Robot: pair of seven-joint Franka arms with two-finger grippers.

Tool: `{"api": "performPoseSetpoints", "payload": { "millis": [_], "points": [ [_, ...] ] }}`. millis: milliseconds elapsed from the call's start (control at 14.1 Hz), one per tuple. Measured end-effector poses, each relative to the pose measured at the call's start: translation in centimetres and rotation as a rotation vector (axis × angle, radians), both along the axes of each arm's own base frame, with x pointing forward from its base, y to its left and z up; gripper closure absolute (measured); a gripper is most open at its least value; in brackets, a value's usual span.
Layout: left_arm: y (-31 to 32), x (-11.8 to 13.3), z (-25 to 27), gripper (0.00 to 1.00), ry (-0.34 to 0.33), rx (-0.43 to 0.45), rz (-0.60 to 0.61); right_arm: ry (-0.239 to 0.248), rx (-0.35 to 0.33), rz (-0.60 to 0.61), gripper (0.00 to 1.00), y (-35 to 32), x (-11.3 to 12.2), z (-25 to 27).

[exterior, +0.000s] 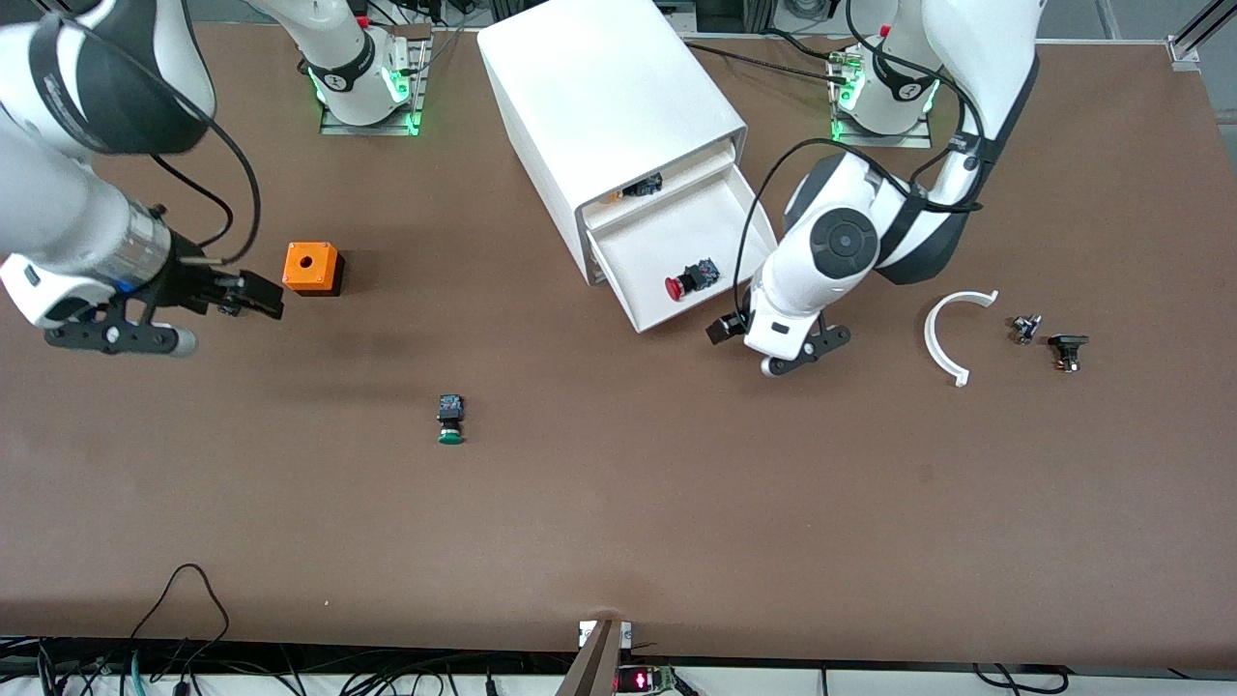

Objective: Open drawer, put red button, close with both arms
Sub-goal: 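Push the drawer closed with the left gripper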

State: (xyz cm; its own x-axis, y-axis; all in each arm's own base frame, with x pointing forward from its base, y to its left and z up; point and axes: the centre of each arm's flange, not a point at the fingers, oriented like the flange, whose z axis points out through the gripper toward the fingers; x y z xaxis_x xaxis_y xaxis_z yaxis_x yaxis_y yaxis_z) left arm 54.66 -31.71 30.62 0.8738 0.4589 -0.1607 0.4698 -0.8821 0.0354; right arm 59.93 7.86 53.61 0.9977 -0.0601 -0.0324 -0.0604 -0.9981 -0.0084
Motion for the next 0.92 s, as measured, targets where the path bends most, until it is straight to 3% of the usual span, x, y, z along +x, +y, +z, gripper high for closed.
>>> {"api": "performPoseSetpoints", "payload": {
  "millis": [354, 921],
  "points": [
    [-3.0, -2.4, -0.8, 0.00, 0.007, 0.042, 0.012, -0.059, 0.006, 0.012, 0.00, -1.1, -3.4, 4.5],
    [-8.7, -8.6, -2.2, 0.00, 0.059, 0.050, -0.067, -0.065, -0.002, 0.024, 0.00, -0.8, -3.9, 4.9]
  ]
}}
